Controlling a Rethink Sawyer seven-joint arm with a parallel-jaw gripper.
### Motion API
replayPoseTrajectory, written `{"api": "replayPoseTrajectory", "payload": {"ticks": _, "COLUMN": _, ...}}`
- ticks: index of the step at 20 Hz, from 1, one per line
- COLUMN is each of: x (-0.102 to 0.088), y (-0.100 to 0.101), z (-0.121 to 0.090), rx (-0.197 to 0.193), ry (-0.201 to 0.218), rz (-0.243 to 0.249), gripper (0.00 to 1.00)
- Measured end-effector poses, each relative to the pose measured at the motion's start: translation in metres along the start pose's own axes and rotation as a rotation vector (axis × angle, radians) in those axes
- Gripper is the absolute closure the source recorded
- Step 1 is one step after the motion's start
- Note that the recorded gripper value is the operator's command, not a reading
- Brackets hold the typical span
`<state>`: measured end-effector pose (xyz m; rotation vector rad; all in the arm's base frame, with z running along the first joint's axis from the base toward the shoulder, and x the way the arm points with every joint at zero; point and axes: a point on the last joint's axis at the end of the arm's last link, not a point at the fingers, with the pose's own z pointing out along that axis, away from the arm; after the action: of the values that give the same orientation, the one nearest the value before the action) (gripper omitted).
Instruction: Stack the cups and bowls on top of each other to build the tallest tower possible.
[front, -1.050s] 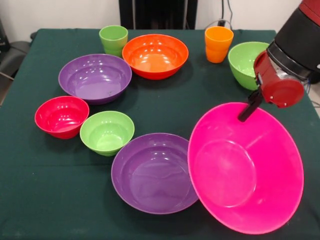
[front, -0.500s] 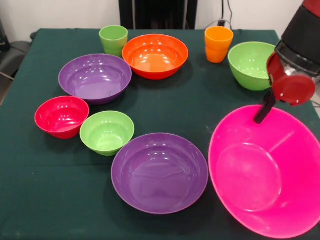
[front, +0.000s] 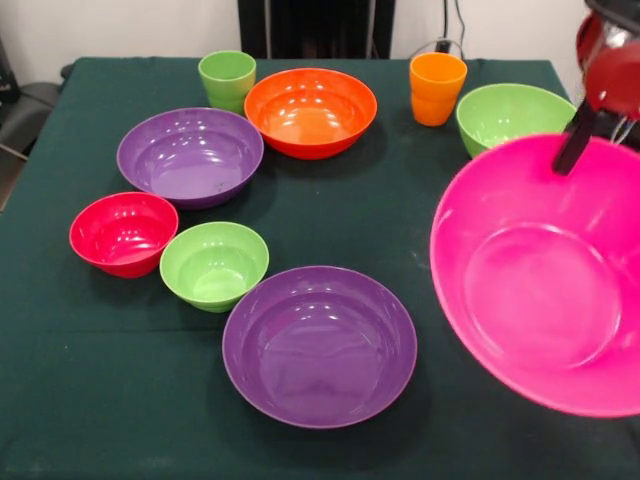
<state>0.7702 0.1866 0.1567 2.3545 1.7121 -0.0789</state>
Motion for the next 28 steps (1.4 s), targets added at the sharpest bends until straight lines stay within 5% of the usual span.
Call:
{"api": "replayPoseTrajectory", "payload": {"ticks": 5, "x": -0.012, "y": 0.011, "z": -0.037, "rx": 0.007, "ry": 0.087, "rz": 0.059, "gripper": 1.0}}
{"api": "replayPoseTrajectory", "payload": {"ticks": 12, "x": -0.032, "y": 0.015, "z": -0.062, "rx": 0.025, "ry": 0.162, "rz": 0.121, "gripper": 1.0}}
{"api": "replayPoseTrajectory", "payload": {"ticks": 22, "x": -0.026, "y": 0.013, "z": -0.068, "rx": 0.048, "ry": 0.226, "rz": 0.131, "gripper": 1.0}}
{"api": "replayPoseTrajectory", "payload": {"ticks": 28, "x": -0.022, "y": 0.008, "z": -0.06, "rx": 0.059, "ry": 0.216, "rz": 0.113, "gripper": 1.0}}
